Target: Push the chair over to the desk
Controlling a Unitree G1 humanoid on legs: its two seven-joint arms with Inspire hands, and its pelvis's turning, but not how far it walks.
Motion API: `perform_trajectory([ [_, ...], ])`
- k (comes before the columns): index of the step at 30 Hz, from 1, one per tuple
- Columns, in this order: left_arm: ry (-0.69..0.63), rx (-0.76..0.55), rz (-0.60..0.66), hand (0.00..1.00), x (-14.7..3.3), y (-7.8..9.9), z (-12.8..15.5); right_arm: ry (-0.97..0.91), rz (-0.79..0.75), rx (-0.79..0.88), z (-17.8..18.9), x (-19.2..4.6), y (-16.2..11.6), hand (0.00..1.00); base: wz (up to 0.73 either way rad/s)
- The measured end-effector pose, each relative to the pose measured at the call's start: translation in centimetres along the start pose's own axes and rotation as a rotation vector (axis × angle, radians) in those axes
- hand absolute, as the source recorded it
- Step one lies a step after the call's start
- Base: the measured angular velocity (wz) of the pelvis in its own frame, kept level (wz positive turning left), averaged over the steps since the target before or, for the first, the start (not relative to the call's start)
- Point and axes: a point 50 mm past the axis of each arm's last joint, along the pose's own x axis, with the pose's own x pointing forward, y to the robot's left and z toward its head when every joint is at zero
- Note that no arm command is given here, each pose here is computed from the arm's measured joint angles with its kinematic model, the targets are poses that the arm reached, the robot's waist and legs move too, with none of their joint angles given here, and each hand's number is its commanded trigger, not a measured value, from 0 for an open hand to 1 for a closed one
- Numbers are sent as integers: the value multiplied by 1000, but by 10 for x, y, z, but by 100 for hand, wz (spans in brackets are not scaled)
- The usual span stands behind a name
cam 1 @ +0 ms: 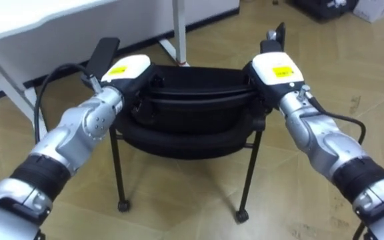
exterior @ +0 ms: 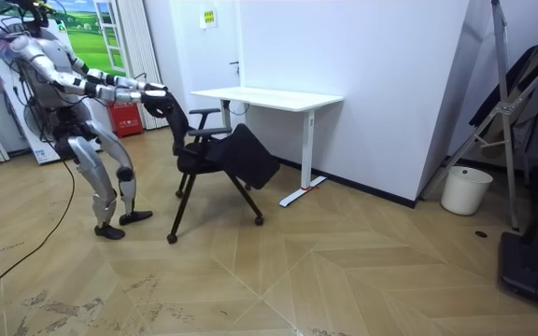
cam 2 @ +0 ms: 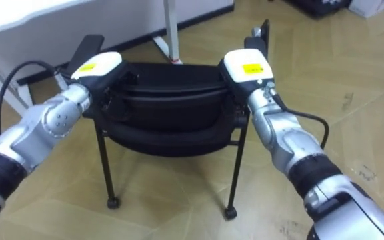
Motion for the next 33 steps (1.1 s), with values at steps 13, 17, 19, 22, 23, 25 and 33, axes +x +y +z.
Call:
perform_trajectory([
  [13, 55, 41, 53, 100, 11, 27, -2, 14, -82, -9, 9, 22, -25, 100, 27],
  [17, 58, 37, 90, 100, 9, 32, -3, 11, -98, -9, 19, 27, -29, 100, 27],
  [19, 54, 53, 86, 100, 9, 29, -1, 15, -76, -13, 18, 26, -23, 100, 31],
  [22, 53, 59, 84, 100, 9, 29, -1, 16, -74, -10, 18, 26, -22, 100, -3],
  [23, 54, 61, 82, 100, 9, 28, -1, 16, -70, -9, 19, 26, -21, 100, 0],
  [25, 62, 65, 76, 100, 7, 26, -4, 15, -58, -6, 22, 26, -17, 100, -4],
  [33, 76, 67, 71, 100, 5, 23, -9, 15, -52, -10, 22, 27, -17, 100, 5],
])
